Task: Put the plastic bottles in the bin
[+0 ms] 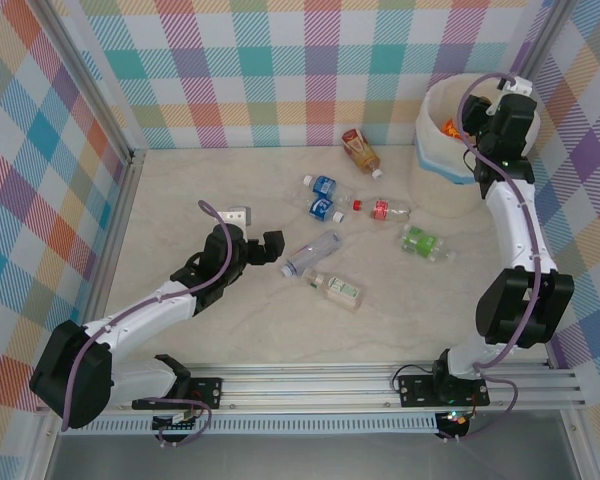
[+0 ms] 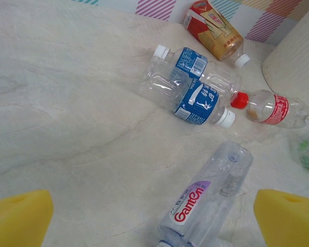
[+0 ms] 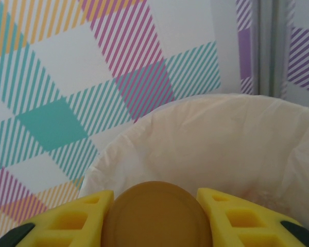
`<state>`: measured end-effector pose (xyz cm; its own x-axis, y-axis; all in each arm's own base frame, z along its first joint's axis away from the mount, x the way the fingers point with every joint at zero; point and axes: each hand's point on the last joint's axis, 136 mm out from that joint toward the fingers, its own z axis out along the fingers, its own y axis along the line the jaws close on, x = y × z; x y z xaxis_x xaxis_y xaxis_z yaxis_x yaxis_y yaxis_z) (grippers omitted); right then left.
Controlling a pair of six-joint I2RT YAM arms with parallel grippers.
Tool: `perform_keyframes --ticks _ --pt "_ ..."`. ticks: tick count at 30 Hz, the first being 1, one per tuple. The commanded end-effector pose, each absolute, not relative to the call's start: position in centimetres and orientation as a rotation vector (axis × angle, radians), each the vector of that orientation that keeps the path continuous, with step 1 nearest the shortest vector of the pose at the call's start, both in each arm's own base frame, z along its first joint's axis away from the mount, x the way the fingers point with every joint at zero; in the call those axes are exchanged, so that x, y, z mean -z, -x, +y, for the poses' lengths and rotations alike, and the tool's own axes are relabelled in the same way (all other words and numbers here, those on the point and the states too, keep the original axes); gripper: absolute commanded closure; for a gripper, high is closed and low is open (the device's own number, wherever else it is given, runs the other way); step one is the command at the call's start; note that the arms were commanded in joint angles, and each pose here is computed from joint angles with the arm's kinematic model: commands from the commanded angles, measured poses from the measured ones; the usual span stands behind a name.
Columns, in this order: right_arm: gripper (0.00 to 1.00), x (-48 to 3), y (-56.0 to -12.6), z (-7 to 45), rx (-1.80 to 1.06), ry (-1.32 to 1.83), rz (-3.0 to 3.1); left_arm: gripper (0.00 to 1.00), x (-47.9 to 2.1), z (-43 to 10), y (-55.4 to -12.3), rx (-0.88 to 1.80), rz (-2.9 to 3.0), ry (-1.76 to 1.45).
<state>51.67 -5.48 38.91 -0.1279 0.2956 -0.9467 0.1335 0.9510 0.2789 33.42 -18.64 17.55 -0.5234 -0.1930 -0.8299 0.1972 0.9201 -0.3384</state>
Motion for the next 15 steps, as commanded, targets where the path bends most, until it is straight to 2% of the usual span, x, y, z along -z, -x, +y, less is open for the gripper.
perform_keyframes --ticks 1,7,15 --pt "1.00 -40.6 -50.1 -1.6 -0.338 -0.222 1.758 0.00 -17.1 -18.7 -33.3 0.484 2.070 0.004" --pt "1.00 -41.4 -50.0 -0.2 -0.444 -0.193 1.747 0.00 -17.2 -18.7 -33.3 0.487 2.067 0.004" --pt "0.95 -42.4 -52.0 -7.1 -0.146 -0.467 1.534 0.00 -17.0 -18.6 -33.2 0.482 2.073 0.005"
